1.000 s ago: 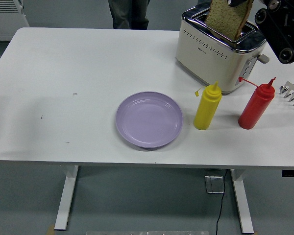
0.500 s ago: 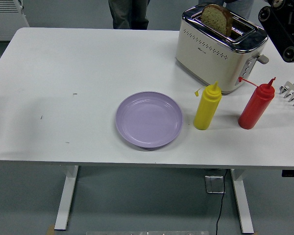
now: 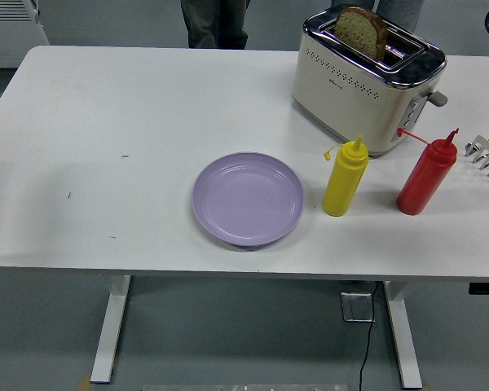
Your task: Push plate across desktop,pick up the break from the machine,place the break in the plate
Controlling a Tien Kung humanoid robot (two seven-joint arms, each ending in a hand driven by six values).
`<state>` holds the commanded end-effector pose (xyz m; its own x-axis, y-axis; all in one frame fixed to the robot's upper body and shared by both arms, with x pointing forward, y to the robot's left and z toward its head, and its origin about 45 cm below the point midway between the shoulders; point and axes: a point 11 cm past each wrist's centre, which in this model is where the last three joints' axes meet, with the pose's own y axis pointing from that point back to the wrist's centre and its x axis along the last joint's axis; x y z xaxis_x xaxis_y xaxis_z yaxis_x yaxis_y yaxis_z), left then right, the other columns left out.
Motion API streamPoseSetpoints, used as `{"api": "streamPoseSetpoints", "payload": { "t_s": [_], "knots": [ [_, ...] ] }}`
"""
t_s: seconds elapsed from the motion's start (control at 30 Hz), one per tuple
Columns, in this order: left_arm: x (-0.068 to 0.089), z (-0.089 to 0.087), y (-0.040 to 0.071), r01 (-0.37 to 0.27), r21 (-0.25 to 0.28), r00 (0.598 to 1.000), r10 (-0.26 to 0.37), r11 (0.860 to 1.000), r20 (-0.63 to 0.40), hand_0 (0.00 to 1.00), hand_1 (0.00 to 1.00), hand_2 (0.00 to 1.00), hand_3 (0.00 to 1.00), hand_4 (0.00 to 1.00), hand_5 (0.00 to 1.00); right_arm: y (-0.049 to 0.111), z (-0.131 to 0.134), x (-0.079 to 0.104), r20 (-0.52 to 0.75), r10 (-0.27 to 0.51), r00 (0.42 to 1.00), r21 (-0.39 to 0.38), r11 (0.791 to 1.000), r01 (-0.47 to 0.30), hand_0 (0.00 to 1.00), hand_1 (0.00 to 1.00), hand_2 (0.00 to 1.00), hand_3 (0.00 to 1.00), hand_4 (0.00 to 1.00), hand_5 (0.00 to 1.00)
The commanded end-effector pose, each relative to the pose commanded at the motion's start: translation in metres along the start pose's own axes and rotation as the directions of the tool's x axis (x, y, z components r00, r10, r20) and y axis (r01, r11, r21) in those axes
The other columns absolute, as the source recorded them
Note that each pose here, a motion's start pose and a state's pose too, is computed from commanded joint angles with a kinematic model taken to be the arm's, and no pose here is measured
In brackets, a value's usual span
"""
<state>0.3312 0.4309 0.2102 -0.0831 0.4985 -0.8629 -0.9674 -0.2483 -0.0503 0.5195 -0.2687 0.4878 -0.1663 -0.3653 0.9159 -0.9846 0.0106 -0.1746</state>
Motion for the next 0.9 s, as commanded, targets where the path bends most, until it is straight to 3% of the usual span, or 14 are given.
{"api": "streamPoseSetpoints", "payload": {
  "t_s": [0.03,0.07,0.23,0.27,0.43,0.47,0.63,0.67,0.83,0.9],
  "knots": [
    [0.0,0.0,0.0,0.0,0.0,1.0,0.0,1.0,0.0,0.831,0.825,0.863,0.829,0.661,0.998,0.002,0.0,0.003,0.006,0.01,1.0,0.006,1.0,-0.011,0.605,0.641,0.731,0.94,0.676,0.392],
    [0.0,0.0,0.0,0.001,0.001,1.0,-0.001,1.0,0.001,0.829,0.824,0.861,0.829,0.66,0.998,0.005,0.004,0.006,0.023,0.021,1.0,0.01,1.0,-0.022,0.397,0.459,0.524,0.87,0.607,0.401],
    [0.0,-0.001,0.0,0.002,0.003,1.0,-0.002,1.0,0.001,0.829,0.824,0.861,0.829,0.66,0.998,0.016,0.021,0.021,0.082,0.077,0.994,0.008,0.997,-0.078,0.397,0.459,0.524,0.87,0.607,0.401],
    [0.0,-0.001,0.0,0.001,0.004,1.0,-0.001,1.0,0.002,0.829,0.824,0.861,0.828,0.66,0.998,0.018,0.024,0.024,0.093,0.084,0.992,0.008,0.996,-0.085,0.264,0.324,0.411,0.81,0.402,0.289],
    [0.0,-0.002,0.001,0.0,0.008,1.0,0.0,1.0,0.003,0.829,0.824,0.861,0.828,0.66,0.998,0.029,0.043,0.033,0.077,0.106,0.991,0.016,0.994,-0.107,0.264,0.324,0.411,0.81,0.402,0.289],
    [0.0,-0.002,0.001,0.0,0.008,1.0,0.0,1.0,0.003,0.829,0.823,0.861,0.828,0.66,0.998,0.031,0.046,0.033,0.068,0.102,0.992,0.019,0.994,-0.103,0.157,0.221,0.314,0.715,0.318,0.129],
    [0.001,-0.002,0.002,-0.002,0.005,1.0,0.002,1.0,0.002,0.829,0.823,0.861,0.828,0.66,0.998,0.04,0.059,0.028,-0.004,0.057,0.998,0.023,0.998,-0.056,0.157,0.221,0.314,0.715,0.318,0.129],
    [0.001,-0.002,0.002,-0.002,0.005,1.0,0.002,1.0,0.001,0.829,0.823,0.861,0.828,0.66,0.998,0.042,0.061,0.027,-0.022,0.048,0.999,0.027,0.999,-0.047,0.129,0.146,0.244,0.668,0.358,0.002],
    [-0.001,-0.003,0.001,0.002,0.008,1.0,-0.002,1.0,0.0,0.829,0.823,0.861,0.828,0.66,0.998,0.048,0.073,0.015,-0.118,0.005,0.993,0.08,0.997,0.005,0.129,0.146,0.244,0.668,0.358,0.002],
    [-0.001,-0.004,0.001,0.003,0.008,1.0,-0.003,1.0,-0.001,0.829,0.822,0.861,0.828,0.659,0.998,0.052,0.077,0.008,-0.146,-0.012,0.989,0.115,0.993,0.029,0.171,0.1,0.202,0.681,0.332,0.002]
  ]
}}
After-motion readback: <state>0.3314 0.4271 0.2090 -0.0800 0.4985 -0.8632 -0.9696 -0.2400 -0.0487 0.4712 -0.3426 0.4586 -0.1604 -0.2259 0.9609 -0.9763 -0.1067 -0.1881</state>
